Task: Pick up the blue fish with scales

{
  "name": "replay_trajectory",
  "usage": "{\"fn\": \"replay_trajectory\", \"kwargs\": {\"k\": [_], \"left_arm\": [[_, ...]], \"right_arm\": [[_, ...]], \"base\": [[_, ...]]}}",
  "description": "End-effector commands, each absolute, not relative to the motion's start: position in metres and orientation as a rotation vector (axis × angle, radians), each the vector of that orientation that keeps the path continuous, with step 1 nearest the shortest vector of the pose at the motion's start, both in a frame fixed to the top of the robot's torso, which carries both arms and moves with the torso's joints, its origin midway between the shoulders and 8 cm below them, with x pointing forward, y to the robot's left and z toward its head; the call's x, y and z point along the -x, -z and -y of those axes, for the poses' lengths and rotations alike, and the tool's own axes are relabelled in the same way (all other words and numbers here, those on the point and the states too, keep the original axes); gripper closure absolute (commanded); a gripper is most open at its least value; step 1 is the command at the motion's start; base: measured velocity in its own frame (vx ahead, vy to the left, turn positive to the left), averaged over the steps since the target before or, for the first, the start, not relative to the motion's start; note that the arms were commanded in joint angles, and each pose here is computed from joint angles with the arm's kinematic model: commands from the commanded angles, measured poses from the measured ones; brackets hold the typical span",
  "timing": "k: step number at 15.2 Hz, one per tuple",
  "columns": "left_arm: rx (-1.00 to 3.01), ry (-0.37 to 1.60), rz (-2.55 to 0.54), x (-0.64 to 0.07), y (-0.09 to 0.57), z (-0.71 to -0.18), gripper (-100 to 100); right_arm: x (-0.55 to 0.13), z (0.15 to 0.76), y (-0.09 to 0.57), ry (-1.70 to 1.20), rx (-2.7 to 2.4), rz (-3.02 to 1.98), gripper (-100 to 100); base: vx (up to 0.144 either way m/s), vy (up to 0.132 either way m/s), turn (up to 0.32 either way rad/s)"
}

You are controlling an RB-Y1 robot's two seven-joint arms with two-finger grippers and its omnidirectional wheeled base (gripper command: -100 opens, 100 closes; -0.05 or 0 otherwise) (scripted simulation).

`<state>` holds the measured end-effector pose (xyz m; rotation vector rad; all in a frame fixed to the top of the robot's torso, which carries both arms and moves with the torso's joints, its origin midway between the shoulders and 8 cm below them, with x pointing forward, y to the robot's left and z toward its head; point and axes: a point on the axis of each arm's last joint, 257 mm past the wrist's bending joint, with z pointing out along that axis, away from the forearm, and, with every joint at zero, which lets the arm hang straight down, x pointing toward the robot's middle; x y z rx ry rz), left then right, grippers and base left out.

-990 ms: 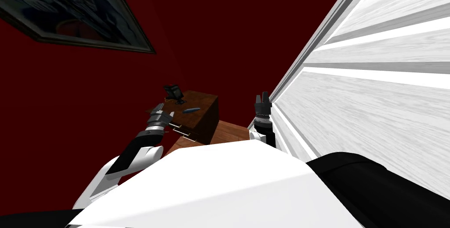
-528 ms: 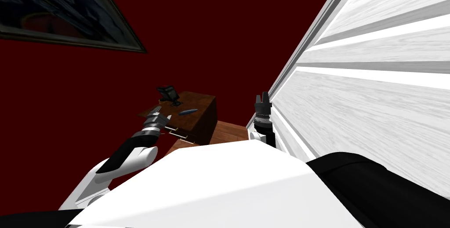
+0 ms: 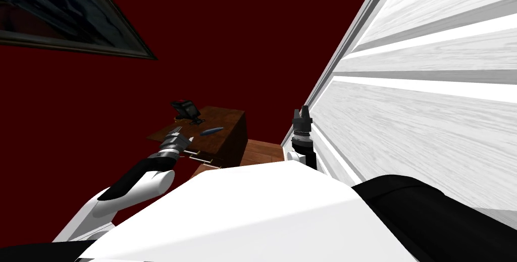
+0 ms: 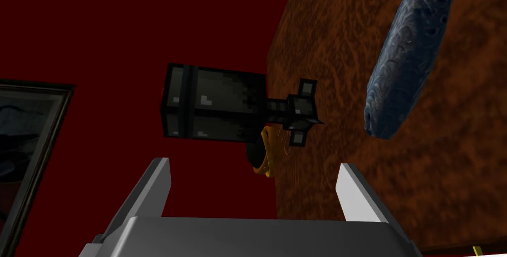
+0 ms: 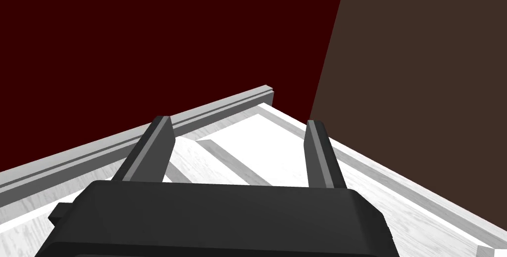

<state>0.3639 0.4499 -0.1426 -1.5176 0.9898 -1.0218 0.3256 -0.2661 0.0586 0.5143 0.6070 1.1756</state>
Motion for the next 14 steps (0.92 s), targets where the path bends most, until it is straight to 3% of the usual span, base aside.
{"fn": "replay_trajectory", "kwargs": {"k": [1,14], "left_arm": [[1.577,0.999,-0.98,-0.359,0.151,-0.462,-100],[1.878,0.857,-0.948,-0.322,0.199,-0.508,-100]], "right_arm": [[-0.326,0.266,-0.059,-1.176,-0.514,-0.607,0],[-0.326,0.266,-0.059,-1.176,-0.514,-0.607,0]], "base": [[0.022,0.002,-0.139],[0.026,0.012,-0.122]]}}
